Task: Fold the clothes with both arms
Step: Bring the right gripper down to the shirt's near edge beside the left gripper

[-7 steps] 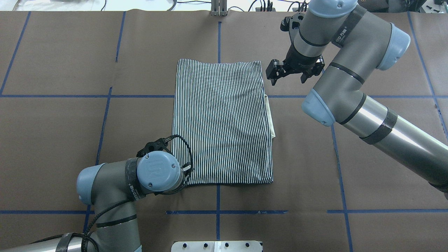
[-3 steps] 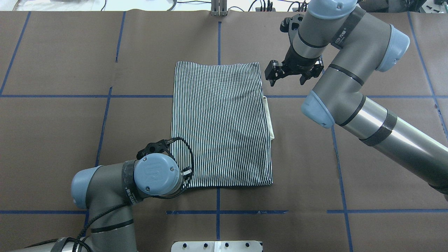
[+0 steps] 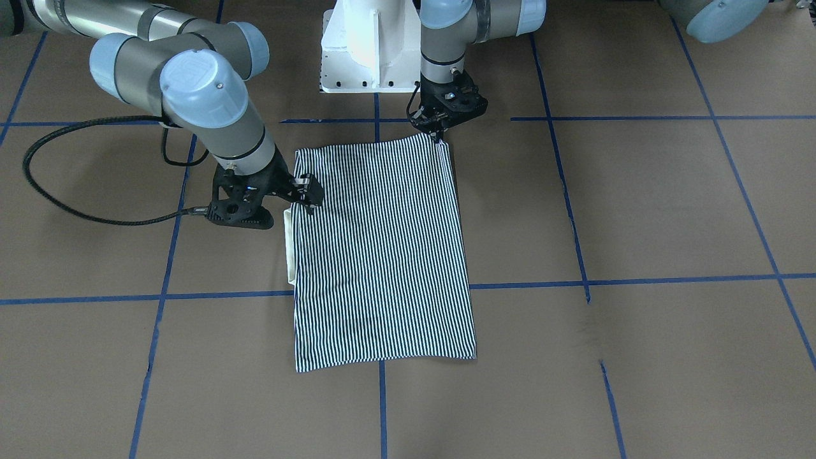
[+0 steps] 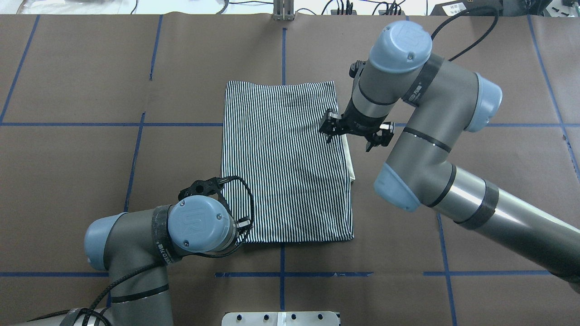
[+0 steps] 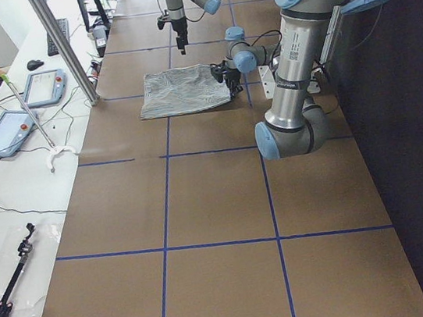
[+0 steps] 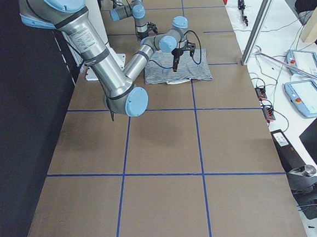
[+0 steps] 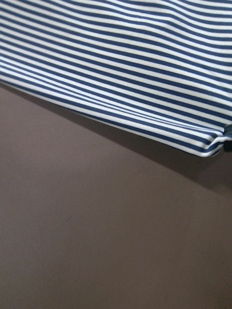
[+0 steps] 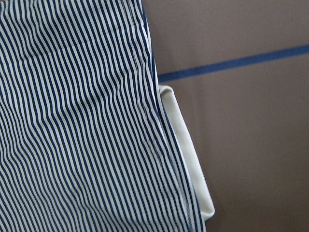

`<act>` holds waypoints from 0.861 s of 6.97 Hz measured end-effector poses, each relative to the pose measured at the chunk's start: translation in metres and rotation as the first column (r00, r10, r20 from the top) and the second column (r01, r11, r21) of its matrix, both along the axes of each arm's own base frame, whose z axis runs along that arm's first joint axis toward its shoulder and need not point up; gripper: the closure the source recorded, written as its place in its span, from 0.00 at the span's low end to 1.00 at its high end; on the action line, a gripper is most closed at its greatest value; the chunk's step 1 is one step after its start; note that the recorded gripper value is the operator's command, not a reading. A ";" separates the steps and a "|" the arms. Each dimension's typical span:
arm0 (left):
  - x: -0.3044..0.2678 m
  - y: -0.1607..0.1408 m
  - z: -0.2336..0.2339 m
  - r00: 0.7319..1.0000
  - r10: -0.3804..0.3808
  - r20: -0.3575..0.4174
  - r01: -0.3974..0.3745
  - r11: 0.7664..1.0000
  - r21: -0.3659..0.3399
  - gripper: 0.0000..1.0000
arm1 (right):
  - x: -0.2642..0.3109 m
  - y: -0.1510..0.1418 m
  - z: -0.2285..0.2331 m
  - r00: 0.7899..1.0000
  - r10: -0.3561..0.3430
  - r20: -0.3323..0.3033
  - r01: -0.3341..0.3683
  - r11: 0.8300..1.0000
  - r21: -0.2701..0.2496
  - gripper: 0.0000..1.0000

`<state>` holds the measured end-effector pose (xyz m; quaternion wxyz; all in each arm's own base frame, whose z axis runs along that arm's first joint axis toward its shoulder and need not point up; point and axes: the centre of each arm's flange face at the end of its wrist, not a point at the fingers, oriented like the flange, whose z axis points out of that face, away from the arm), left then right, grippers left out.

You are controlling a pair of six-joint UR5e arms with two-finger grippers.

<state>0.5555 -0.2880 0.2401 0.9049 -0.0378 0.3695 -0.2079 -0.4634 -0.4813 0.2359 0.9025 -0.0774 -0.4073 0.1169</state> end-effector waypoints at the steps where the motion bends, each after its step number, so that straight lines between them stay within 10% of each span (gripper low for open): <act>1: -0.001 -0.002 -0.001 1.000 0.003 -0.001 -0.003 1.000 0.007 1.00 | -0.023 0.032 -0.006 0.995 0.099 -0.008 -0.099 0.989 -0.108 0.00; 3: -0.005 -0.010 -0.001 1.000 0.000 0.000 0.000 1.000 0.017 1.00 | -0.072 0.092 -0.007 0.949 0.314 -0.017 -0.309 0.924 -0.224 0.00; 6: -0.006 -0.011 -0.002 1.000 0.001 -0.002 -0.001 1.000 0.018 1.00 | -0.111 0.146 0.008 0.904 0.410 -0.120 -0.427 0.855 -0.295 0.00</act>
